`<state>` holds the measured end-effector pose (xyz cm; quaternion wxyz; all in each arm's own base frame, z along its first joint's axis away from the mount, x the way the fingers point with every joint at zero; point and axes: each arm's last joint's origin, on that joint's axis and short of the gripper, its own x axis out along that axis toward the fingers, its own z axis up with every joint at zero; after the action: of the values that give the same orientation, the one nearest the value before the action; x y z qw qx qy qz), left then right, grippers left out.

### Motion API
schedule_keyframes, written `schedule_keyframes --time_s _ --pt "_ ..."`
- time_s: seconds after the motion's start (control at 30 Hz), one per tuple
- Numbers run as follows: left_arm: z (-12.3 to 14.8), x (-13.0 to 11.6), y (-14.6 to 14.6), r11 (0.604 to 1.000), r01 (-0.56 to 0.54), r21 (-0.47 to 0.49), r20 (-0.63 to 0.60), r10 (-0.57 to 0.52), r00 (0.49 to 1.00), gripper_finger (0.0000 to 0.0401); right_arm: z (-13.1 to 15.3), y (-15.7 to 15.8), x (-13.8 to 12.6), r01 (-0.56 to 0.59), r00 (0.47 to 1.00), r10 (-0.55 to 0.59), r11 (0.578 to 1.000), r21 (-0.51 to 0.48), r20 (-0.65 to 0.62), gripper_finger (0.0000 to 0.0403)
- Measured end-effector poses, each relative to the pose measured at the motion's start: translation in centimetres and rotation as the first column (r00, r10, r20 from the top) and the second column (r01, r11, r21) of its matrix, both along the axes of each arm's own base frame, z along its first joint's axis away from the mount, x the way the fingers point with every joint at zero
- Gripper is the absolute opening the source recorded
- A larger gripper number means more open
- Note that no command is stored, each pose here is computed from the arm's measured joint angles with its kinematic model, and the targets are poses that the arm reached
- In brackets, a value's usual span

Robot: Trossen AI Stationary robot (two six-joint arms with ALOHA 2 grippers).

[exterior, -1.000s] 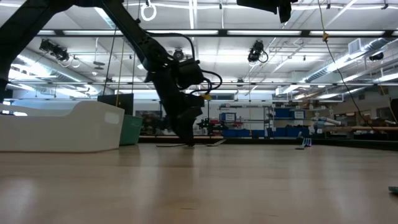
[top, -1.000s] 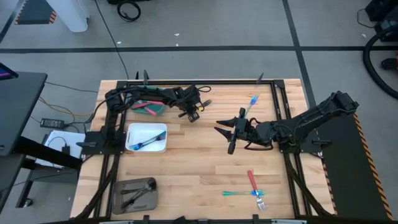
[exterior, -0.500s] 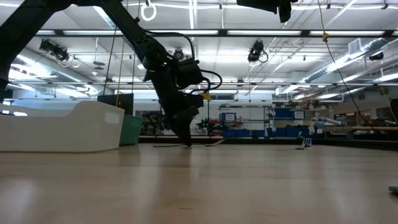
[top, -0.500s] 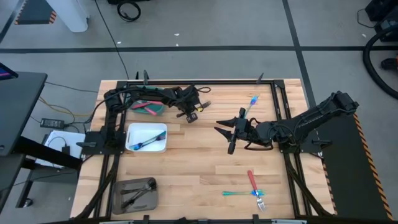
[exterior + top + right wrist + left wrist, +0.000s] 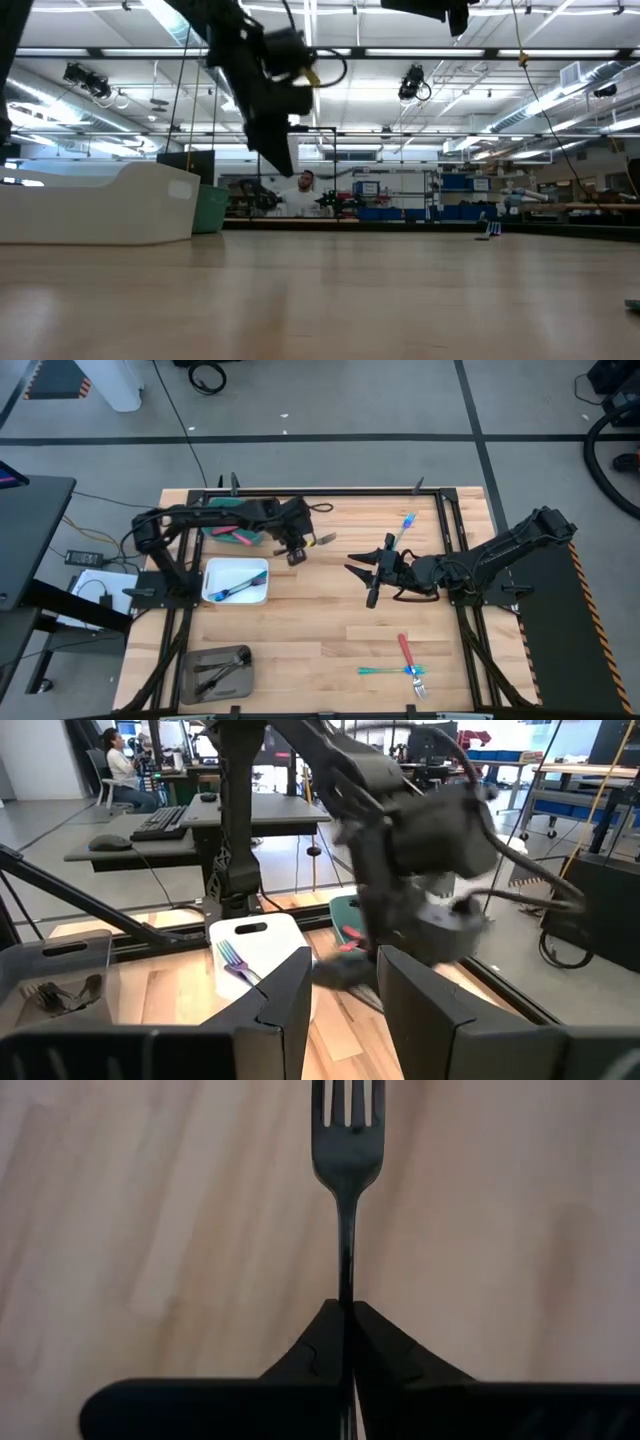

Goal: Sort silverware by color (type)
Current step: Put the black fork into the black bin

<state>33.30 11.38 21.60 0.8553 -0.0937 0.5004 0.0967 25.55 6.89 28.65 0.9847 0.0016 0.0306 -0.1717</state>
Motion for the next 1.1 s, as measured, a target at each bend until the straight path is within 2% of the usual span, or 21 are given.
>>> schedule_keyframes --time_s 0.33,0.43,0.63,0.77,0.97,1.1 --pt "6.6 -4.4 -7.2 0.995 0.063 -0.072 -0.005 -0.064 0.998 0.0014 0.1 0.3 -0.2 -0.012 1.000 0.012 1.000 0.000 0.000 0.0125" --pt "8.0 -6.1 -9.9 0.991 0.071 -0.115 -0.013 -0.073 0.997 0.0014 0.1 0.3 -0.2 -0.010 1.000 0.010 1.000 0.000 0.000 0.0125" --pt "10.9 -9.5 -15.8 0.967 0.120 -0.224 0.061 -0.109 0.992 0.0014 0.0 0.3 -0.2 -0.009 1.000 0.009 1.000 -0.002 -0.003 0.0125" --pt "11.9 -12.0 -19.7 0.946 0.133 -0.295 0.061 -0.120 0.991 0.0014 0.1 0.3 -0.2 -0.005 1.000 0.005 1.000 0.006 0.001 0.0125" --pt "11.8 -15.4 -25.4 0.955 0.125 -0.270 0.069 -0.111 0.991 0.0014 0.1 0.3 -0.2 -0.003 1.000 0.002 0.999 0.034 0.018 0.0125" --pt "11.4 -17.0 -28.2 0.958 0.116 -0.263 0.088 -0.096 0.991 0.0014 0.1 0.3 -0.2 -0.003 1.000 0.001 0.998 0.066 0.029 0.0125"
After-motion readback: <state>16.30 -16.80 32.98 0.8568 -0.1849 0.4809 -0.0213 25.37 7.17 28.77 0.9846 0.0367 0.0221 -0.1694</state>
